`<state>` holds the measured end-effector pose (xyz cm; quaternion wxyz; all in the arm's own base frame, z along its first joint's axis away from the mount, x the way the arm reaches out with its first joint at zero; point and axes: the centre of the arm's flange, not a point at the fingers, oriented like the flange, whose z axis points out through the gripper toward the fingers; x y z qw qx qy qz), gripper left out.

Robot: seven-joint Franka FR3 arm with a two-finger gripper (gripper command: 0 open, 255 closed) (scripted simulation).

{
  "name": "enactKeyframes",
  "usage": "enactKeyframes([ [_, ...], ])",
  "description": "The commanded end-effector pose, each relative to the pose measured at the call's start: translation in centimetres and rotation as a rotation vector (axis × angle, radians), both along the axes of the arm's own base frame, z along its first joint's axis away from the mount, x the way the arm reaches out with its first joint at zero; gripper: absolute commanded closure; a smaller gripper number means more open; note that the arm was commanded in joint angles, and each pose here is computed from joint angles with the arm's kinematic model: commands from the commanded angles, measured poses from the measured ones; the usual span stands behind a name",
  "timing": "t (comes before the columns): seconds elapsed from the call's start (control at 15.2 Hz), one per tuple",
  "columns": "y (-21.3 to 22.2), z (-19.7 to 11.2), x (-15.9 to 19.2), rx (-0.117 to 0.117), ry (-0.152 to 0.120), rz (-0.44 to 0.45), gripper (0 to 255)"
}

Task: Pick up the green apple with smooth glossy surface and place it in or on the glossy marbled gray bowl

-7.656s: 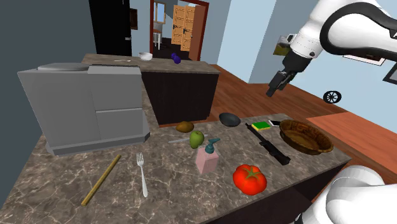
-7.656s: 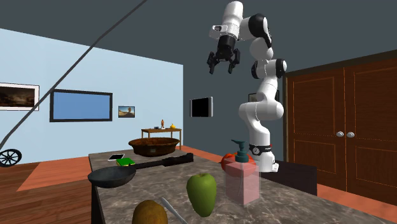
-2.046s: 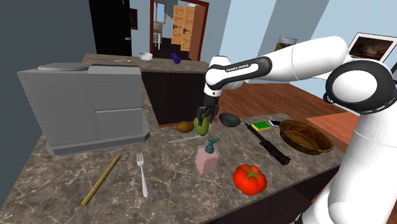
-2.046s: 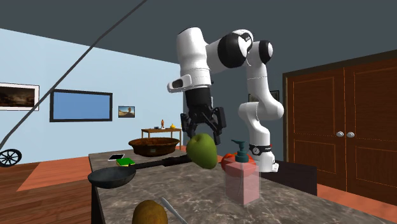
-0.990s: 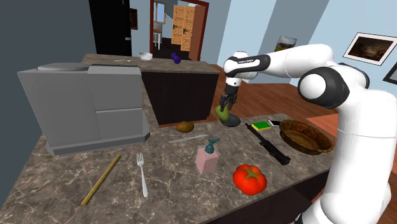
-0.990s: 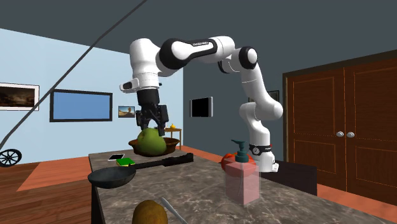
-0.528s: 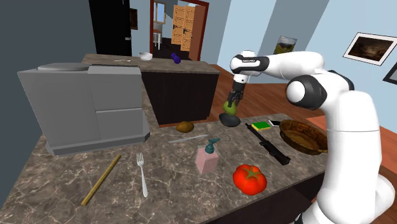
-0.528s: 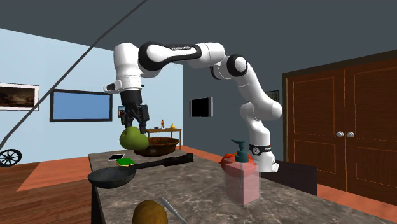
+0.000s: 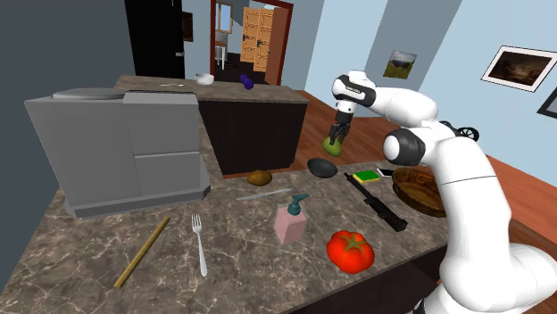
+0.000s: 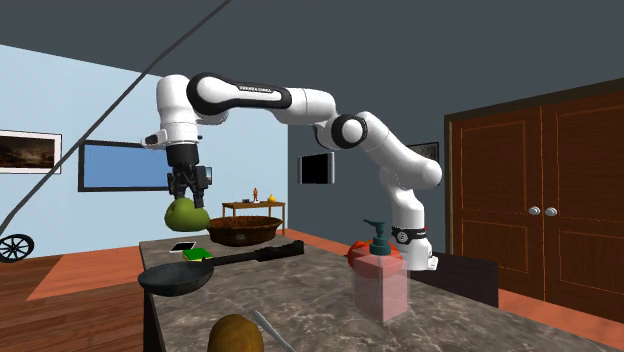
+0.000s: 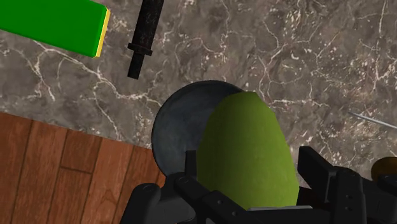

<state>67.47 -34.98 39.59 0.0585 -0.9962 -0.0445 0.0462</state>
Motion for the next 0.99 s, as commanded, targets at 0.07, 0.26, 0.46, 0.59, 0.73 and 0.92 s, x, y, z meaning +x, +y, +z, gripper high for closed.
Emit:
enactKeyframes([
  [0.07, -0.3, -1.5, 0.1, 0.0, 0.0, 0.001, 255],
  [0.26, -0.3, -3.1, 0.1, 0.0, 0.0, 0.001, 255],
  [0.46, -0.3, -4.6, 0.1, 0.0, 0.0, 0.001, 255],
  [0.59, -0.3, -5.7, 0.1, 0.0, 0.0, 0.001, 255],
  [0.73, -0.3, -6.7, 0.1, 0.0, 0.0, 0.001, 255],
  [0.92, -0.3, -8.4, 0.1, 0.0, 0.0, 0.001, 255],
])
